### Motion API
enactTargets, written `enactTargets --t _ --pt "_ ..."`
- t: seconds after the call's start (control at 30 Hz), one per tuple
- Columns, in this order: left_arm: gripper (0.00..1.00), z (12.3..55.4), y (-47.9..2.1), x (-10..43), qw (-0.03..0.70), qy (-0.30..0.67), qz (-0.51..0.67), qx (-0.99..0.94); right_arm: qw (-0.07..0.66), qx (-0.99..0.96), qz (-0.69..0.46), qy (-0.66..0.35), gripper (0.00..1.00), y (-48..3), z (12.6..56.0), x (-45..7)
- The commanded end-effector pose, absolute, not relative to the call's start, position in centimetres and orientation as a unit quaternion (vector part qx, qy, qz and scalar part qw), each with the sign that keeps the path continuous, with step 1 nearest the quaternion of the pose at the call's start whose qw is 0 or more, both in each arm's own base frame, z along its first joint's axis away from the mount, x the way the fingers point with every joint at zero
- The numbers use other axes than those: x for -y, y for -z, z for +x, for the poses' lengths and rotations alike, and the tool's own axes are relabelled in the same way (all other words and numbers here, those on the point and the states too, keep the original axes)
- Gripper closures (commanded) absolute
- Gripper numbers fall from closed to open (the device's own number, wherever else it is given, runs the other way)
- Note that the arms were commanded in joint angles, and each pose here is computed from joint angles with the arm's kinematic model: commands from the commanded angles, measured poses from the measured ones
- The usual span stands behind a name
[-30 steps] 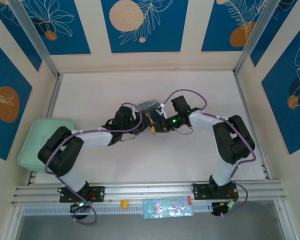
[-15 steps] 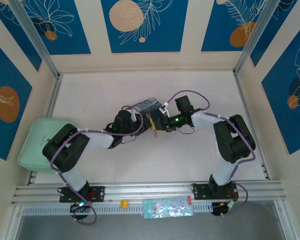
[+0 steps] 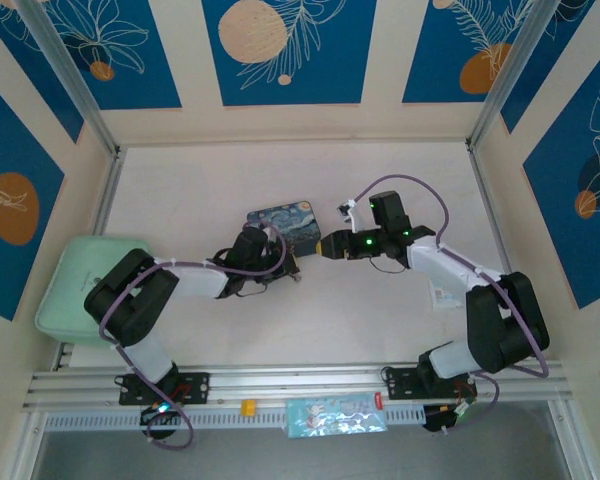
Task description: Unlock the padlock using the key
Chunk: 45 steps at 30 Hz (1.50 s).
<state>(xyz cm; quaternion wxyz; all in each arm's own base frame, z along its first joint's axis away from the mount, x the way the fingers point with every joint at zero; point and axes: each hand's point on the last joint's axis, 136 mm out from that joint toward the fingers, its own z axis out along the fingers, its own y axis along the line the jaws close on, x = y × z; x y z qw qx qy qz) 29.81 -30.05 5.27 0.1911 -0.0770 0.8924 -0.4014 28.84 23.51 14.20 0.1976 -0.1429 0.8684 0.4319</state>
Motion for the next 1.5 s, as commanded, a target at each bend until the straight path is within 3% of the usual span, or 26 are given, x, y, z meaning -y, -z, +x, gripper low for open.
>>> enactTargets --t 0.0,0.33,0.53,0.77,0.9,1.47 --pt "0.98 29.2 -4.3 30.1 0.184 0.387 -0.064 -0.901 0.212 -0.880 -0.135 -0.403 0.47 -14.0 28.8 -22.5" --pt "0.54 28.7 -5.9 28.7 0.192 0.396 -0.098 -0.892 0.240 -0.888 -0.165 -0.356 0.46 -14.5 28.6 -22.9" --pt "0.38 29.8 -8.3 27.4 0.235 0.391 -0.111 -0.883 0.239 -0.891 -0.178 -0.342 0.46 -14.1 28.5 -23.5" --pt "0.37 30.7 -8.6 27.7 0.250 0.409 -0.124 -0.869 0.228 -0.891 -0.225 -0.322 0.47 -13.4 27.4 -25.1" --pt "0.36 31.2 -9.2 26.8 0.267 0.410 -0.138 -0.861 0.216 -0.900 -0.281 -0.254 0.47 -11.4 26.4 -26.5" --pt "0.34 31.2 -10.7 17.2 0.322 0.374 -0.246 -0.834 0.197 -0.901 -0.384 -0.046 0.48 -5.1 27.0 -30.4"
